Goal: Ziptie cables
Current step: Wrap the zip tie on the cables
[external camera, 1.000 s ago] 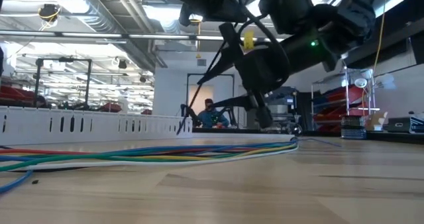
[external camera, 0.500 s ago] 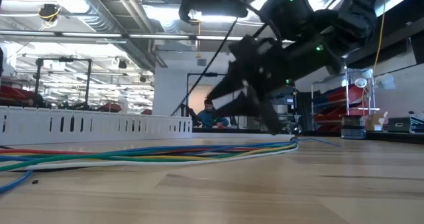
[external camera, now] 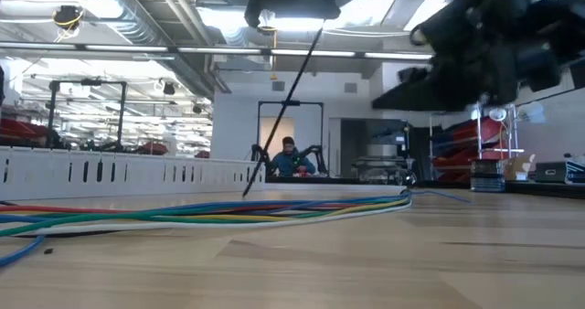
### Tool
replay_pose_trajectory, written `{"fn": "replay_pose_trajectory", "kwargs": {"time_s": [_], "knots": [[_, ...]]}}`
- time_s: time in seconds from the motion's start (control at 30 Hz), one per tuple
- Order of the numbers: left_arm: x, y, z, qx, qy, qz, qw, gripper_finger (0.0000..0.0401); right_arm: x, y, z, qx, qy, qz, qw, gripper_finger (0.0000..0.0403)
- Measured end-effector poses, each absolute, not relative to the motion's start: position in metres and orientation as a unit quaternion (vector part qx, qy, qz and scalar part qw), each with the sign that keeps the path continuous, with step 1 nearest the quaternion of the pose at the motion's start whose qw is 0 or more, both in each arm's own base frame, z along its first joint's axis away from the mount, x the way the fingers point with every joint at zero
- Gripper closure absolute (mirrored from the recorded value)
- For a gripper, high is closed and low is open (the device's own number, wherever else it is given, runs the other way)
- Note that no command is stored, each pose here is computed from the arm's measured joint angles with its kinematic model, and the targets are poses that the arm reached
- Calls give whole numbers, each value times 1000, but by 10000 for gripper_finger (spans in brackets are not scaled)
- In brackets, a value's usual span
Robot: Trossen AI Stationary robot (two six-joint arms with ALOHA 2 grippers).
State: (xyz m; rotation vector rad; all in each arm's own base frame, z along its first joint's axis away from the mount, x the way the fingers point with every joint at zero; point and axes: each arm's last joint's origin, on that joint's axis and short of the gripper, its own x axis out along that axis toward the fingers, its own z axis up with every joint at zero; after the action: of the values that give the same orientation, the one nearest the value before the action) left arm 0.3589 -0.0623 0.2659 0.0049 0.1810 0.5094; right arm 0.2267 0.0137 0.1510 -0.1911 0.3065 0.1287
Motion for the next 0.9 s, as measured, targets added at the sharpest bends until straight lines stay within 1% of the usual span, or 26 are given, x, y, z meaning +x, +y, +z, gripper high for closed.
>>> {"fn": "replay_pose_trajectory", "kwargs": {"time_s": [0.17,0.3,0.47,0.57,0.73,0.9], "knots": [[361,-61,268,-89,66,219,969,401,219,11,155,-68,144,31,987,226],[363,-63,272,-150,38,189,970,401,223,7,152,-58,154,20,986,199],[362,-64,273,-186,31,182,965,401,227,5,147,-24,156,88,984,156],[362,-64,273,-191,30,182,964,401,228,6,138,-16,176,118,977,140],[366,-60,266,-203,36,191,960,401,231,9,122,-22,203,148,968,135],[376,-58,241,-200,68,206,955,401,234,19,112,-40,205,174,962,134]]}}
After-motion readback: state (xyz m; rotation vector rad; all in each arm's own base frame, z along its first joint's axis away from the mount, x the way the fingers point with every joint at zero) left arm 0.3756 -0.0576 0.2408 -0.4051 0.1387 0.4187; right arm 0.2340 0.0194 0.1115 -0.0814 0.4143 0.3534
